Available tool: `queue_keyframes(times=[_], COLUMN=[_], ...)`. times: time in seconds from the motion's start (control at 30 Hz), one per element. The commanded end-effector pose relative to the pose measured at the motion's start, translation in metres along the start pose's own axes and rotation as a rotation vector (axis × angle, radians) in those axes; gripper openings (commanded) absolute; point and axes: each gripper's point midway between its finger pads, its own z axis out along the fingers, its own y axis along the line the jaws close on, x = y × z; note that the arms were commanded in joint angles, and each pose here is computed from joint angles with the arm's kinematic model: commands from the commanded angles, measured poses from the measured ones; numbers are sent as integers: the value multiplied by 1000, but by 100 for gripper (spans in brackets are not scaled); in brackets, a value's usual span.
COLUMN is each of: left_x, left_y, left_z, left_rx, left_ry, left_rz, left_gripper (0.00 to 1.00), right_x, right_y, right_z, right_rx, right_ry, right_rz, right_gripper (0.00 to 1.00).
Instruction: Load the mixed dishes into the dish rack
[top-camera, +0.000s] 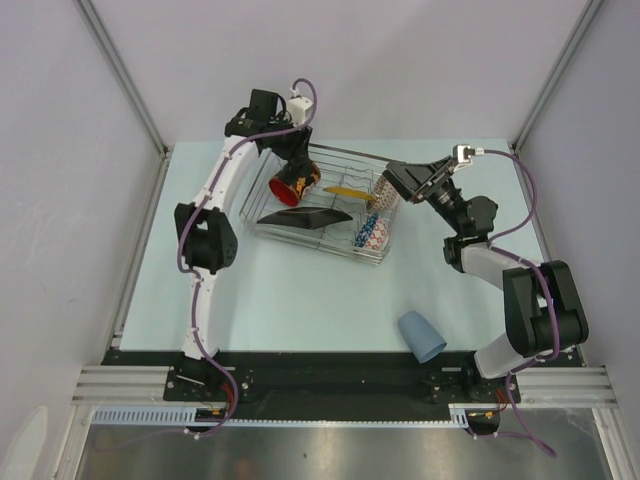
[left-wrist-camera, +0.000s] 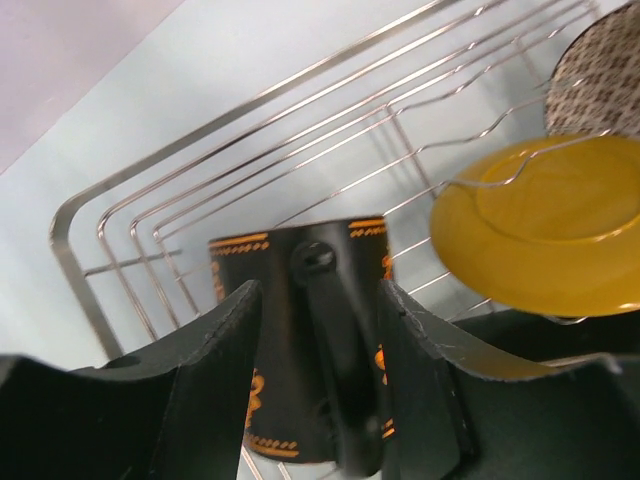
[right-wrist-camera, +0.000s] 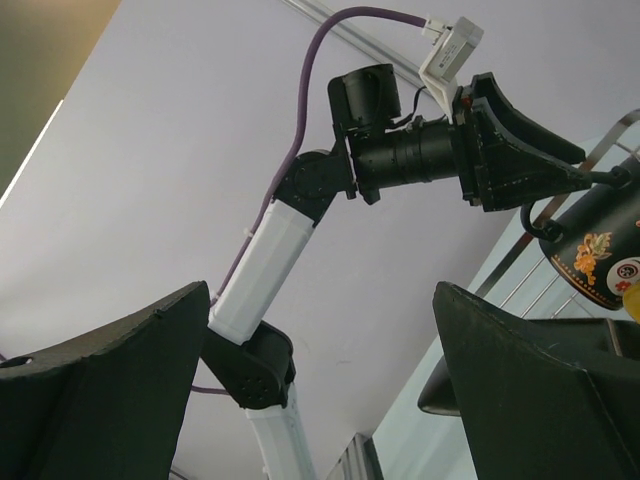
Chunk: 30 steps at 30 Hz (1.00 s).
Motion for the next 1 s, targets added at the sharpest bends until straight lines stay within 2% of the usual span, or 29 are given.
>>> queue_keyframes(times=[0.0,0.27,0.6,0.63,0.7,0.73,0.77,0.87,0.97], left_x=[-5,11,5,6,7,9,9,15,19], left_y=[17,13,5,6,7,9,11,15,16], left_z=[-14,-7,11,12,12,13,13,13,11], left_rx=[-93,-135,-158,-157,-164,-173,-178,-190,-187], left_ry=[30,133,130,134,138,148,151,179,203], left_rz=[109,219,299,307,315,325,334,360,390], left_gripper=[55,52,50,48,37,30,15,0,0], right_x=[2,2,5,5,6,6,8,9,10], right_y=[15,14,16,17,15,15,14,11,10], right_z=[-5,-12,-19,-19,-20,-20,-20,-23,-25], right_rx=[-48,-42,-45,-46,-42,-42,-41,-38,-39], right_ry=[0,-18,-19,-19,-18,-17,-14,-14,-17], right_rz=[-35,-30,-23,-21,-17,-14,-10,-3,6], right_gripper=[100,100,100,100,100,100,100,100,100])
